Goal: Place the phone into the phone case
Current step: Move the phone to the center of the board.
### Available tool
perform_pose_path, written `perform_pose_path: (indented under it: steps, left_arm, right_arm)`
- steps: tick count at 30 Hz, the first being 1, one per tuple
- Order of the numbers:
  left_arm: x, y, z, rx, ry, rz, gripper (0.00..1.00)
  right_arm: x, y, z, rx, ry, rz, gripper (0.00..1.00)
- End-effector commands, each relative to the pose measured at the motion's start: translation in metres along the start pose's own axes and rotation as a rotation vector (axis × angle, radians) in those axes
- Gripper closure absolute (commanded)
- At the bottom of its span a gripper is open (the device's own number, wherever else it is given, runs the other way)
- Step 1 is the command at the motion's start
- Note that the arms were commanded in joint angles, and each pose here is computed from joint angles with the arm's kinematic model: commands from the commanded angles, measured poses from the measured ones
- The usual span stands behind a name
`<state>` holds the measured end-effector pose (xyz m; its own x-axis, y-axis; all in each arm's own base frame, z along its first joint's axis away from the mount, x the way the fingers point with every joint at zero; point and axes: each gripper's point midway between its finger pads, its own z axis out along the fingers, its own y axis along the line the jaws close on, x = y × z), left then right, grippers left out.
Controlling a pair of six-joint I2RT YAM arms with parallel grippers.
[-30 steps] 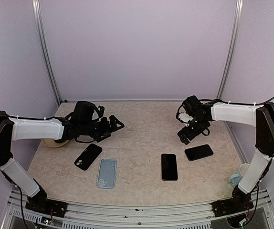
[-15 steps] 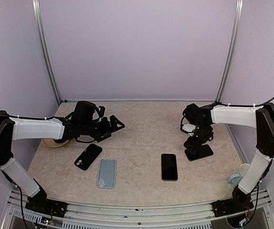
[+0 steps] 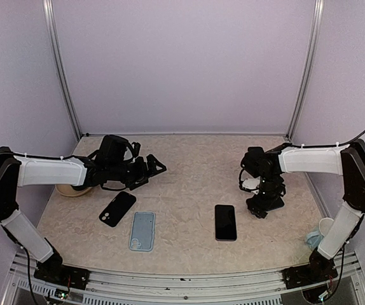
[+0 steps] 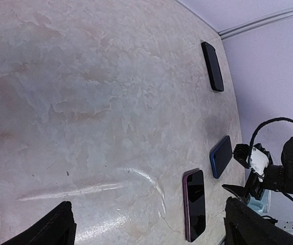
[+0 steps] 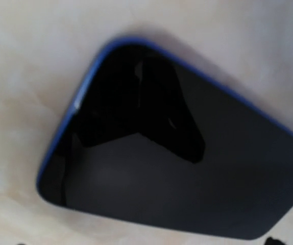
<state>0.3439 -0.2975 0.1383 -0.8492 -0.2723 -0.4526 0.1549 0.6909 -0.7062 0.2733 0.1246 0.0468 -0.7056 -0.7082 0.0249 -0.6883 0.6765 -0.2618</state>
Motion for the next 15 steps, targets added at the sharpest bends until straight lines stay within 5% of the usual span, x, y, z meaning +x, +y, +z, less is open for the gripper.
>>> perform_pose_path:
  steps: [1, 15]
  left_arm:
    - [0.003, -0.002, 0.004, 0.016, 0.009, 0.007, 0.01]
    - [0.006, 0.002, 0.003, 0.01, 0.01, 0.007, 0.01]
  right_arm:
    - [0.008, -0.008, 0.003, 0.059, 0.033, -0.024, 0.0]
    - [-0.018, -0.026, 0.027, 0.179, 0.007, -0.053, 0.0]
